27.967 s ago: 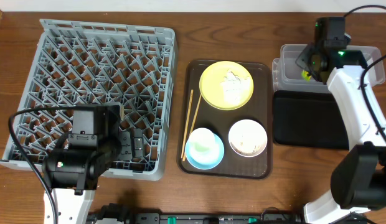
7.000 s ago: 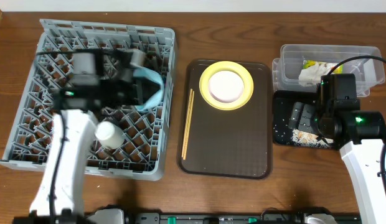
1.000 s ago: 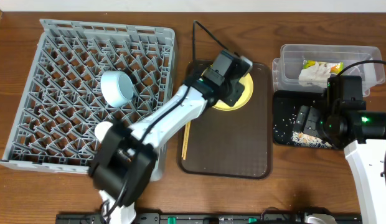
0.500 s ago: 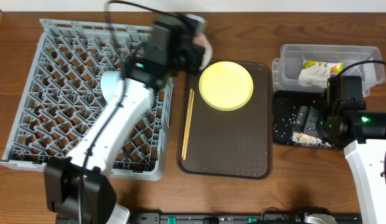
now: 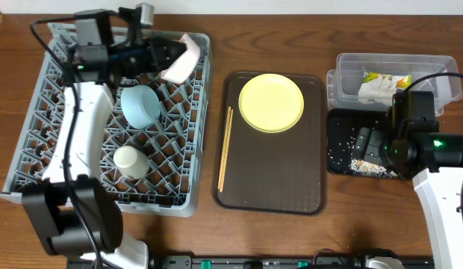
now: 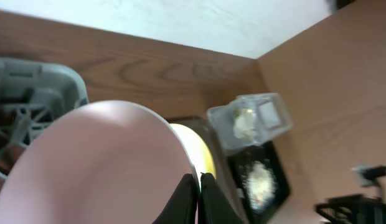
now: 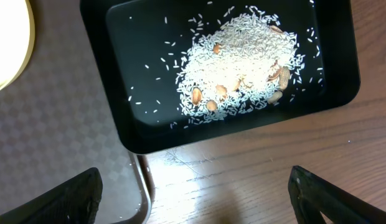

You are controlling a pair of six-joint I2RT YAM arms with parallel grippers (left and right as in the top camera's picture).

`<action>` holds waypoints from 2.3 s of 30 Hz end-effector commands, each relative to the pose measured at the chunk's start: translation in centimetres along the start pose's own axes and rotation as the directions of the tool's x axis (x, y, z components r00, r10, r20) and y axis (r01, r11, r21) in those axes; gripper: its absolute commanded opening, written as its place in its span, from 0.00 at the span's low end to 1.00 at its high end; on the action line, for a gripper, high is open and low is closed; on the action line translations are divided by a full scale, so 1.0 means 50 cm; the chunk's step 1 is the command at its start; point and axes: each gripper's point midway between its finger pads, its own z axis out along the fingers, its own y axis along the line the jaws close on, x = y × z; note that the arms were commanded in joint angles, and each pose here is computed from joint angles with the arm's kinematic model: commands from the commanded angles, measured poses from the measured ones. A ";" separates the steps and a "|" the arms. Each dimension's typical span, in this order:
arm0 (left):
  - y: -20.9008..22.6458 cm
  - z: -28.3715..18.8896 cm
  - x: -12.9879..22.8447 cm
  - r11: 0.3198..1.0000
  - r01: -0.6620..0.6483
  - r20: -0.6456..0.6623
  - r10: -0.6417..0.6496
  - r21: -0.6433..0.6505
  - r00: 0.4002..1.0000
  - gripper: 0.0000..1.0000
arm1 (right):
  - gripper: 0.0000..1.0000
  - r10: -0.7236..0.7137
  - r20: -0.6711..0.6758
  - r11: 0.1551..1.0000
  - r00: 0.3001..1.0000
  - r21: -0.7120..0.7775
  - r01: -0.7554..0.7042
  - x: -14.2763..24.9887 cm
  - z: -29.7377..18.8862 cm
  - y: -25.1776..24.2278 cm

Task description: Sort waste into correct bins and load items into the dishwasher

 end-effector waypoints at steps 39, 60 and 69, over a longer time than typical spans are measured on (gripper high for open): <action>-0.051 -0.008 -0.038 0.974 -0.087 0.088 0.107 -0.207 0.990 0.55 | 0.93 0.011 0.009 1.000 1.000 0.015 -0.011 -0.006 -0.009 -0.012; 0.080 0.096 0.131 0.618 -0.428 -0.346 0.255 -0.660 0.903 0.63 | 0.93 0.011 0.005 1.000 1.000 0.016 -0.011 -0.004 -0.009 -0.012; 0.127 0.114 0.159 0.598 -0.435 -0.393 0.208 -0.673 0.896 0.43 | 0.93 0.011 0.005 1.000 1.000 0.016 -0.011 -0.004 -0.009 -0.012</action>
